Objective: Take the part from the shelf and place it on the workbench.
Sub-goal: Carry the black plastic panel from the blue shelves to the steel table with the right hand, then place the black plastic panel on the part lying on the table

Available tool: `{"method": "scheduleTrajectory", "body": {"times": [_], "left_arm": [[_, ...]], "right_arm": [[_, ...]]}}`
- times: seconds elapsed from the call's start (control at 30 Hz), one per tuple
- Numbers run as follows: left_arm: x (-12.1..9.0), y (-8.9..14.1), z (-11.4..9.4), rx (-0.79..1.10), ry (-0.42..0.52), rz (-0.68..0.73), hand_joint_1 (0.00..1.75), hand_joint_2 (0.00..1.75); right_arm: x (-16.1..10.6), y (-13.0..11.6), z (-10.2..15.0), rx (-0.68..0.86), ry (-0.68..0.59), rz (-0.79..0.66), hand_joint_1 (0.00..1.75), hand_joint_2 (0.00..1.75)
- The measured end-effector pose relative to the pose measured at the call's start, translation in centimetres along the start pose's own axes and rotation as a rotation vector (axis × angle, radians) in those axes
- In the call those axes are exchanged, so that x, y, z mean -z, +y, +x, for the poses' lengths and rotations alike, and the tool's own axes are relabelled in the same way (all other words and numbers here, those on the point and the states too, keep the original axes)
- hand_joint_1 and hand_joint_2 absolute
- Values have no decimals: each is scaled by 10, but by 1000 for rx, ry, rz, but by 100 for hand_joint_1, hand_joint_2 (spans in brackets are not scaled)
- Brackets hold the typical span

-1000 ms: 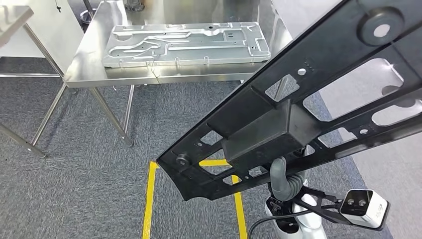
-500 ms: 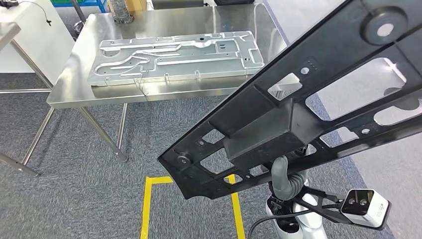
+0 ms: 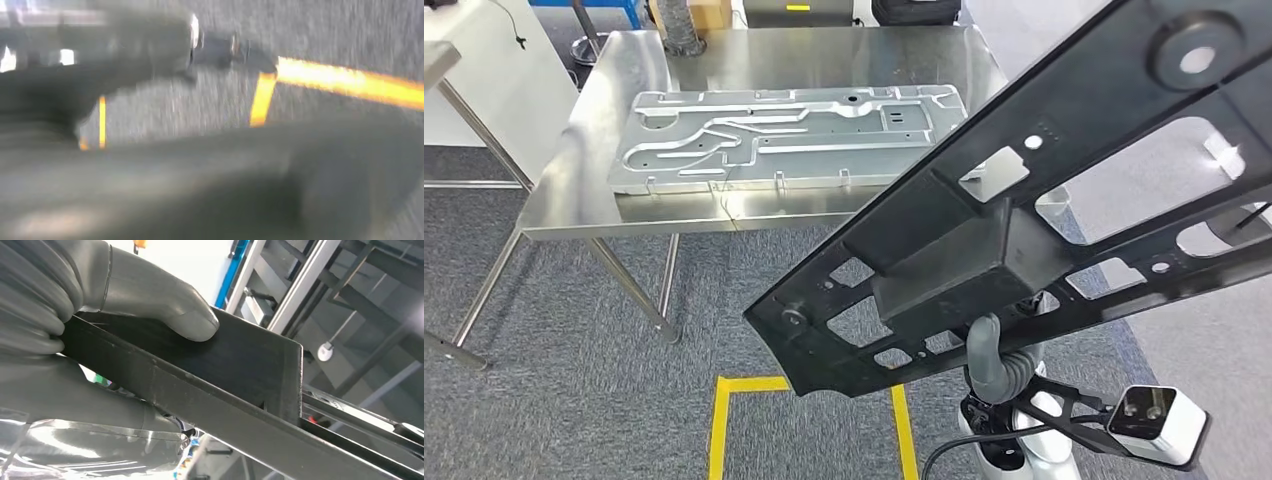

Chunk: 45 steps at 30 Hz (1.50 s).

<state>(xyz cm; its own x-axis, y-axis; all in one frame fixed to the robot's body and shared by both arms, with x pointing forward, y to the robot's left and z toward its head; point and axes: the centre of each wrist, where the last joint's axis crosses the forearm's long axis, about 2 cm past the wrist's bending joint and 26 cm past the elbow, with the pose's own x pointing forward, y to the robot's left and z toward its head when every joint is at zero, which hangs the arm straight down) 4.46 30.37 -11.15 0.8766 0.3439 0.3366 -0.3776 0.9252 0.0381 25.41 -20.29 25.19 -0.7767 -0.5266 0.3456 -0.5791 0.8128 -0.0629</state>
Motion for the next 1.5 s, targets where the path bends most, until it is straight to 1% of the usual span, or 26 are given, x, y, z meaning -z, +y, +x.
{"method": "scheduleTrajectory", "body": {"times": [0.13,0.23,0.33,0.4,0.47,0.53,0.6,0.7,0.77,0.87,0.97,1.13,1.27,1.33,1.4,1.5], "left_arm": [[0,-3,0,-12,-7,-5,0,0],[0,-4,1,-22,-15,-7,0,0],[0,-5,2,-26,-22,-11,0,0],[0,-5,2,-28,-23,-15,0,0],[0,-3,1,-29,-22,-15,0,0],[0,-1,-1,-28,-21,-13,0,0],[0,0,-2,-27,-23,-14,0,0],[0,-1,0,-23,-28,-25,0,0],[0,-1,1,-20,-31,-31,0,0],[1,-2,3,-13,-34,-36,0,0],[0,-2,2,-3,-31,-39,0,0],[1,-3,4,9,-33,-44,0,0],[1,-4,7,18,-38,-49,0,0],[1,-5,7,20,-39,-49,0,0],[1,-4,6,20,-38,-46,0,0],[0,-2,2,19,-31,-39,0,0]], "right_arm": [[4,-1,5,-97,-10,-37,175,175],[7,-4,6,-279,-2,-92,175,175],[12,-20,-3,-576,43,-142,175,175],[18,-41,-11,-792,82,-149,175,175],[22,-65,-16,-1042,116,-131,175,175],[30,-86,-21,-1312,149,-77,175,175],[43,-105,-29,-1543,194,8,175,175],[63,-127,-43,-1796,292,148,175,175],[80,-139,-54,-1907,335,238,175,175],[98,-149,-71,-1995,404,371,175,175],[107,-151,-91,-2013,465,513,175,175],[119,-149,-122,-2006,493,790,175,175],[126,-139,-145,-1985,487,984,175,175],[125,-133,-154,-1969,491,1065,175,175],[114,-125,-163,-1945,506,1140,175,175],[99,-117,-172,-1912,541,1199,175,175]]}}
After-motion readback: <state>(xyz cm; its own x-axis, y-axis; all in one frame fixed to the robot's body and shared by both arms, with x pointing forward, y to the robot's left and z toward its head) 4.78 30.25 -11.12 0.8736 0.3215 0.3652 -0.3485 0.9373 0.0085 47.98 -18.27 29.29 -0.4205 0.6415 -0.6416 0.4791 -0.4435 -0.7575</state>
